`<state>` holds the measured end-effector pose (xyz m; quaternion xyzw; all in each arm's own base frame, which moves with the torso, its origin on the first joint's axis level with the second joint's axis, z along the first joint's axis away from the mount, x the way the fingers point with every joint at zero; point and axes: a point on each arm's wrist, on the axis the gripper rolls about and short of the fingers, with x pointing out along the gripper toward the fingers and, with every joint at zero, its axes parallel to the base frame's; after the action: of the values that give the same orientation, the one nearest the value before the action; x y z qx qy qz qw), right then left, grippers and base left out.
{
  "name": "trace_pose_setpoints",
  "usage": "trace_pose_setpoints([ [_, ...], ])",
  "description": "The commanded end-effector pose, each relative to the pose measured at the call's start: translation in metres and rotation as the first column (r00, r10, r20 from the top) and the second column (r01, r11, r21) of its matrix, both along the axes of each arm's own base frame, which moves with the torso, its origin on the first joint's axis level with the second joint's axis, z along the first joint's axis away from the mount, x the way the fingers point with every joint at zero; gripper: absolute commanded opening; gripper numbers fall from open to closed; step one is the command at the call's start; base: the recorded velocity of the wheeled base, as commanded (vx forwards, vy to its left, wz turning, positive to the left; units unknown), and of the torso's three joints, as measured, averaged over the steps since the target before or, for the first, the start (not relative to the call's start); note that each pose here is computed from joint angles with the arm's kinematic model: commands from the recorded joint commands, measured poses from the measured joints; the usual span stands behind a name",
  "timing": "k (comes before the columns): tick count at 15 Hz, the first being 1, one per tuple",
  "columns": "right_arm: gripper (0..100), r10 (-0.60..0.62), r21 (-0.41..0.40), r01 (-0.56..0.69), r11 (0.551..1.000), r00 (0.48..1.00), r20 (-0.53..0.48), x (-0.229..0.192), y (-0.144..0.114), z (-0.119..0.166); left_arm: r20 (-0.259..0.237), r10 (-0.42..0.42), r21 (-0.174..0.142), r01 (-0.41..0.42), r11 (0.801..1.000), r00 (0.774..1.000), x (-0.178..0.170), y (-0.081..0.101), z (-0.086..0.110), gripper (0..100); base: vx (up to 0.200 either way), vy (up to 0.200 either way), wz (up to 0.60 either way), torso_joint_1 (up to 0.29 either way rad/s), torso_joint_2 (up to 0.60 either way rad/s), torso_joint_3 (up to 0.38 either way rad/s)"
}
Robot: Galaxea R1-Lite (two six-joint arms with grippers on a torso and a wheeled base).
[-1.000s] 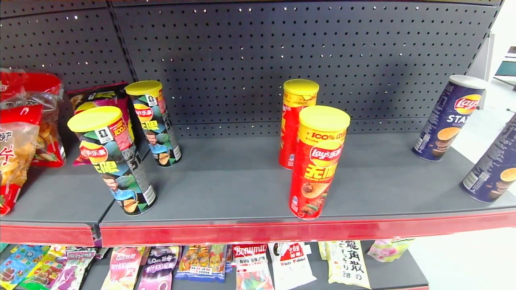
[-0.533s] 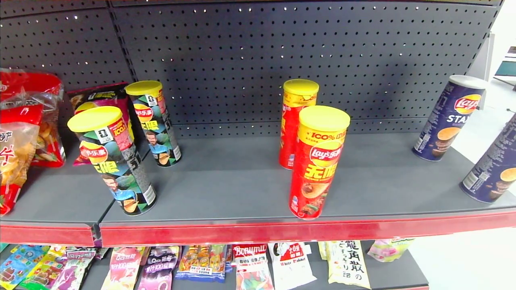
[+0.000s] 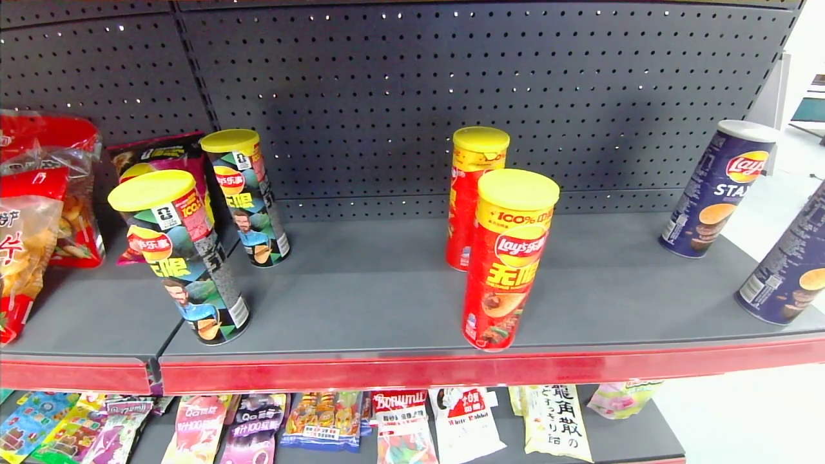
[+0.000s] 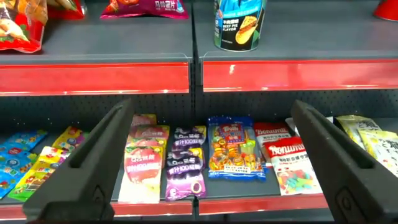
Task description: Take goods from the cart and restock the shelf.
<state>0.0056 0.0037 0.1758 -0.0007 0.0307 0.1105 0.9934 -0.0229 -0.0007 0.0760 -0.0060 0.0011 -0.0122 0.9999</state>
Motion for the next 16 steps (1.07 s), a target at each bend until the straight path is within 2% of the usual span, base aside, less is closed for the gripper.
trace_pose_setpoints([
  [1, 100, 0.12, -0.058, -0.14, 0.989, 0.959, -0.257, 0.083, 0.016, 0.03, -0.001, 0.0, 0.0, 0.0, 1.0, 1.0, 0.0, 0.0, 0.0, 100, 0.0, 0.0, 0.0, 0.0, 0.0, 0.0],
  [2, 100, 0.192, -0.058, -0.221, 0.974, 0.93, -0.314, 0.098, 0.029, 0.029, -0.001, 0.0, 0.0, 0.0, 1.0, 1.0, 0.0, 0.0, 0.0, 100, 0.0, 0.0, 0.0, 0.0, 0.0, 0.0],
  [5, 100, 0.225, -0.074, -0.287, 0.955, 0.864, -0.451, 0.144, 0.055, 0.02, -0.001, 0.0, 0.0, 0.0, 1.0, 1.0, 0.0, 0.0, 0.0, 100, 0.0, 0.0, 0.0, 0.0, 0.0, 0.0],
  [10, 100, 0.226, -0.08, -0.311, 0.947, 0.823, -0.521, 0.206, 0.083, 0.0, -0.001, 0.0, 0.0, 0.0, 1.0, 1.0, 0.0, 0.0, 0.0, 100, 0.0, 0.0, 0.0, 0.0, 0.0, 0.0],
  [13, 100, 0.219, -0.094, -0.327, 0.941, 0.794, -0.568, 0.219, 0.093, -0.014, -0.001, 0.0, 0.0, 0.0, 1.0, 1.0, 0.0, 0.0, 0.0, 100, 0.0, 0.0, 0.0, 0.0, 0.0, 0.0],
  [16, 100, 0.182, -0.127, -0.303, 0.945, 0.804, -0.565, 0.228, 0.099, -0.017, -0.001, 0.0, 0.0, 0.0, 1.0, 1.0, 0.0, 0.0, 0.0, 100, 0.0, 0.0, 0.0, 0.0, 0.0, 0.0],
])
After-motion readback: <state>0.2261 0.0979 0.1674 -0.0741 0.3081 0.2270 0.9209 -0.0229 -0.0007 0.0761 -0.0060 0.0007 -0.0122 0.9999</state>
